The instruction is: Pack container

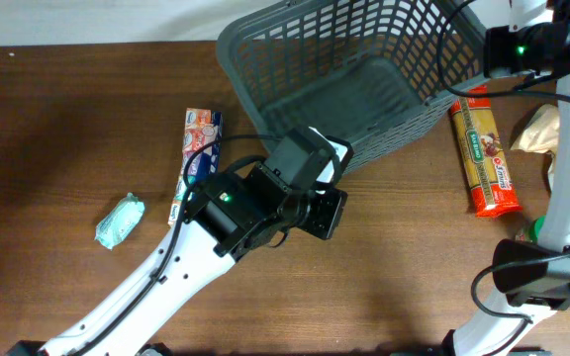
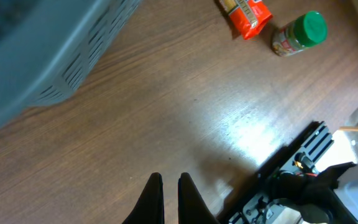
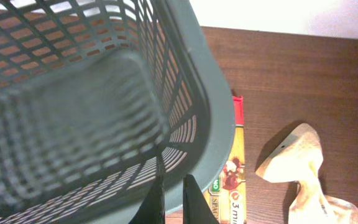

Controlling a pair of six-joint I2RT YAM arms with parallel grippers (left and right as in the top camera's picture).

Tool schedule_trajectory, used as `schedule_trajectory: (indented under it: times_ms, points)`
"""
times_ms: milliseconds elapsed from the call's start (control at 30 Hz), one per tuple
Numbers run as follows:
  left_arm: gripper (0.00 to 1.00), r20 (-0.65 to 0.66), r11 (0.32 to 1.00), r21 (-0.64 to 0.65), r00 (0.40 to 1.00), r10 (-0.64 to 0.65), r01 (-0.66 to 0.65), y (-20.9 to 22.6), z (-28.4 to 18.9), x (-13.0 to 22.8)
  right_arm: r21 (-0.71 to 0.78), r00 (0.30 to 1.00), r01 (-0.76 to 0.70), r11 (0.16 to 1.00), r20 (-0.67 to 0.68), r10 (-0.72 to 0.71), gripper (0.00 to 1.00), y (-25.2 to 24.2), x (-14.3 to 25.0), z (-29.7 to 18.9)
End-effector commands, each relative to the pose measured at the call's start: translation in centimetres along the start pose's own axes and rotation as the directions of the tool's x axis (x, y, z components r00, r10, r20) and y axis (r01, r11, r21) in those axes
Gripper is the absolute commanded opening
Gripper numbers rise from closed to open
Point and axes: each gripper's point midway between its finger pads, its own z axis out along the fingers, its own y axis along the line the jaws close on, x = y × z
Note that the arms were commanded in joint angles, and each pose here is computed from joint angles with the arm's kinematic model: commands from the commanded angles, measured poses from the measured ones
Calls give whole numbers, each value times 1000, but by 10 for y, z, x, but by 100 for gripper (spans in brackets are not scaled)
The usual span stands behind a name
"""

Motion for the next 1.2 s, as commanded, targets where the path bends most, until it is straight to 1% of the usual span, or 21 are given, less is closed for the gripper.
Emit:
schedule_trajectory:
  times_ms: [0, 167, 433, 533, 933, 1167]
  points:
    - [2, 2, 999, -25, 1000, 20, -19, 3, 7, -5, -24, 1000, -9, 1000, -15, 9, 4, 4, 4, 8]
    - [2, 10, 999, -31, 1000, 21, -20, 4, 12, -9, -48, 999, -12, 999, -35, 10, 4, 8, 9, 15]
    - [2, 56, 996, -88, 998, 24, -19, 14, 12, -19, -54, 998, -15, 998, -53, 12, 4, 9, 14, 19]
    - [2, 72, 991, -130, 997, 23, -14, 21, 11, -22, -56, 998, -17, 998, -67, 13, 4, 9, 17, 19]
    - [2, 101, 978, -208, 995, 24, -3, 34, 8, -27, -63, 994, -24, 998, -112, 17, 4, 11, 28, 18]
    - [2, 111, 975, -222, 994, 4, 21, 44, 6, -31, -66, 991, -26, 997, -130, 17, 4, 12, 33, 18]
